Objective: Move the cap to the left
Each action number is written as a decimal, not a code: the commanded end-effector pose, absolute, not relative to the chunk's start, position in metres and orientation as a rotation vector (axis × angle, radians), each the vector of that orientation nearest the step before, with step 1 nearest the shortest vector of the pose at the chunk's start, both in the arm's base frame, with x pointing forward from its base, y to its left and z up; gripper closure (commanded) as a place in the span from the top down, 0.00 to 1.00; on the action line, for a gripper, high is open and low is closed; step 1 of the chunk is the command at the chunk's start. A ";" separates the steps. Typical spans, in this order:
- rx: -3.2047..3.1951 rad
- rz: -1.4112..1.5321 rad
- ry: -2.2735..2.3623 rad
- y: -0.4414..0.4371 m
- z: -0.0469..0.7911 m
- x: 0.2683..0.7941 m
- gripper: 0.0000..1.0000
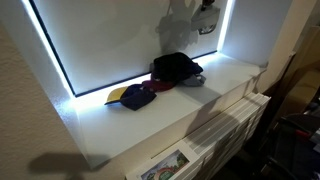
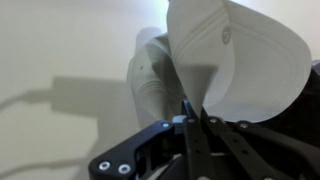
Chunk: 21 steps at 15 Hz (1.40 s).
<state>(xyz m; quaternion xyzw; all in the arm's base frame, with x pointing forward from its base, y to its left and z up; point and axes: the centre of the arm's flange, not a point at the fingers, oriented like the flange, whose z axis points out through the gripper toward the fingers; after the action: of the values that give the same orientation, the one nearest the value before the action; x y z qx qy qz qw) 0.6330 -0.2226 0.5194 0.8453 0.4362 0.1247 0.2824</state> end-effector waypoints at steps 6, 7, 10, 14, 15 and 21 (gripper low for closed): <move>1.794 0.051 1.344 -0.141 0.487 0.628 0.01; 1.739 0.104 1.376 -0.134 0.489 0.623 0.01; 1.595 0.250 1.483 -0.122 0.495 0.606 0.01; 1.451 0.480 1.622 -0.117 0.505 0.585 0.01; 1.419 0.532 1.662 -0.116 0.506 0.578 0.01; 1.231 0.352 1.836 -0.098 0.470 0.584 0.01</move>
<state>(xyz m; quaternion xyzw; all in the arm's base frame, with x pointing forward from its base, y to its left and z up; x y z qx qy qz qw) 0.5737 -0.0854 0.4519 0.5228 0.7148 0.2024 0.4180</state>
